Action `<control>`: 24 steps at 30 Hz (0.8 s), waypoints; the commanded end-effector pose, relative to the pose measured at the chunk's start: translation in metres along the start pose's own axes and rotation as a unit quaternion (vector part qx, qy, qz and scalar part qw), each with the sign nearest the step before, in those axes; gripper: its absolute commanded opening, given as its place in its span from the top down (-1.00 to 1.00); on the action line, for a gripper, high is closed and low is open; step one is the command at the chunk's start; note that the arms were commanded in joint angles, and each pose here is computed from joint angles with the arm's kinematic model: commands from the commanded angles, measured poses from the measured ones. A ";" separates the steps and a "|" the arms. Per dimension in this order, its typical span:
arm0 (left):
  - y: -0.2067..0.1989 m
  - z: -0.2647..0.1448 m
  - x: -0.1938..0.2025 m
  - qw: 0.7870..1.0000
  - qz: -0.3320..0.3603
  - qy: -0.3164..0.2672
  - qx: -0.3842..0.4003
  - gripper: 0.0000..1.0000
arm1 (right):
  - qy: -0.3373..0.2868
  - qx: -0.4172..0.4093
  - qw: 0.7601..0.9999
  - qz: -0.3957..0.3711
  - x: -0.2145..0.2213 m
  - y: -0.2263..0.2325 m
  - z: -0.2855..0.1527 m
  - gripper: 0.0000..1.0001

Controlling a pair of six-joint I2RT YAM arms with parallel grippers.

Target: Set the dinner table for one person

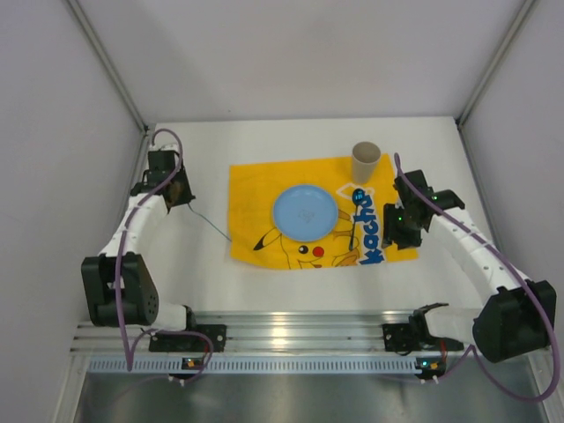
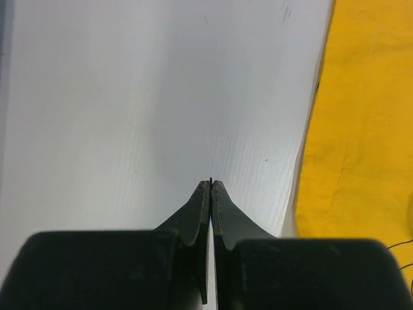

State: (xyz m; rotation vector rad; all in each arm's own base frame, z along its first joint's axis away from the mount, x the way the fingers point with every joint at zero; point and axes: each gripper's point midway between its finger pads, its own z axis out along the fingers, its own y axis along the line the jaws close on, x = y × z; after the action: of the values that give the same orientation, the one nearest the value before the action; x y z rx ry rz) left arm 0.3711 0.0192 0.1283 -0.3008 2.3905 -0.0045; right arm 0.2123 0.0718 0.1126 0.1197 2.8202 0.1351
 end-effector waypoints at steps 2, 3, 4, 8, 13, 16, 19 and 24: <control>0.006 -0.033 -0.053 0.994 0.026 -0.105 -0.017 1.00 | -0.021 -0.009 1.000 -0.006 -0.013 0.006 -0.006 0.10; 0.004 -0.038 -0.059 0.993 0.038 -0.116 -0.009 1.00 | -0.018 -0.021 1.000 -0.008 -0.012 0.010 -0.008 0.10; 0.001 -0.040 -0.063 0.992 0.042 -0.121 -0.001 1.00 | -0.019 -0.022 1.000 -0.010 -0.012 0.010 -0.008 0.10; -0.005 -0.047 -0.083 0.988 0.050 -0.148 0.013 1.00 | -0.016 -0.024 0.999 -0.013 -0.011 0.011 -0.011 0.10; -0.017 -0.071 -0.110 0.981 0.048 -0.184 0.041 1.00 | -0.019 -0.028 0.999 -0.019 -0.012 0.014 -0.016 0.10; -0.050 -0.084 -0.120 0.971 0.051 -0.195 0.130 1.00 | -0.015 -0.034 0.999 -0.019 -0.009 0.017 -0.014 0.10; -0.088 -0.093 -0.118 0.950 0.066 -0.201 0.229 1.00 | -0.013 -0.035 0.999 -0.020 -0.007 0.017 -0.013 0.10; -0.148 -0.068 -0.079 0.925 0.103 -0.140 0.338 1.00 | -0.009 -0.039 0.999 -0.023 -0.004 0.020 -0.010 0.10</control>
State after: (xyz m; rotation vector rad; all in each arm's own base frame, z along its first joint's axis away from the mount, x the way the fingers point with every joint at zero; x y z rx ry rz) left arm 0.4112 -0.0602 0.2466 0.0855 2.0336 -0.4087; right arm 0.2092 0.0832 0.1162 0.0674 2.8330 0.1960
